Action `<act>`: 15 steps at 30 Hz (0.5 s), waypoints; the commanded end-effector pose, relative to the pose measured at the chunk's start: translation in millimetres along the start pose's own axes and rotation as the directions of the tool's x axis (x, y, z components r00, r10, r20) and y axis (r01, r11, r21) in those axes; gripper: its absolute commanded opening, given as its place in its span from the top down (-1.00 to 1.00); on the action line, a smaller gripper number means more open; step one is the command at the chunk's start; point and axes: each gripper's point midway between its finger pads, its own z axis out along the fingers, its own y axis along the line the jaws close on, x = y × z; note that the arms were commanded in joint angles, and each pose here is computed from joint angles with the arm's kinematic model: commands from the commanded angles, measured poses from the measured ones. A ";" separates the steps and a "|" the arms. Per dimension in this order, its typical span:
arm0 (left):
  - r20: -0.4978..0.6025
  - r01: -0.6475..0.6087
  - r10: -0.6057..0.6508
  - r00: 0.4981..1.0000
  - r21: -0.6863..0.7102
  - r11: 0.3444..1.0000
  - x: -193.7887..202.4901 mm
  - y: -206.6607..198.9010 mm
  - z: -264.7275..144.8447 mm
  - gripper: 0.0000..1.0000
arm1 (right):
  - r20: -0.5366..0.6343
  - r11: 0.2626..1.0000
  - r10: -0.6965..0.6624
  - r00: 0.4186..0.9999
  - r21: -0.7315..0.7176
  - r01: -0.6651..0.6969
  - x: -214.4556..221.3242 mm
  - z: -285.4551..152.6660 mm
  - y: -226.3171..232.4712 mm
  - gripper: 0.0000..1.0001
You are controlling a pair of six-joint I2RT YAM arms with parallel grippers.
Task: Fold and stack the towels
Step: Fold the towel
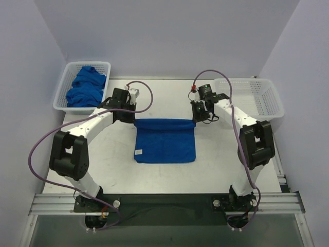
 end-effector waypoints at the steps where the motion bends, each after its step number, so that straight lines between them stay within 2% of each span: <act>1: 0.061 0.052 -0.053 0.997 0.019 0.998 -4.8 -2.5 -19.4 1.00 | 0.044 0.998 0.027 0.999 0.049 -0.029 3.7 -18.1 -1.9 1.00; 15: 0.026 0.221 -0.227 0.973 0.144 0.965 63.3 -31.8 -63.4 1.00 | 0.045 0.998 0.064 0.997 0.000 -0.064 64.6 -34.6 24.1 1.00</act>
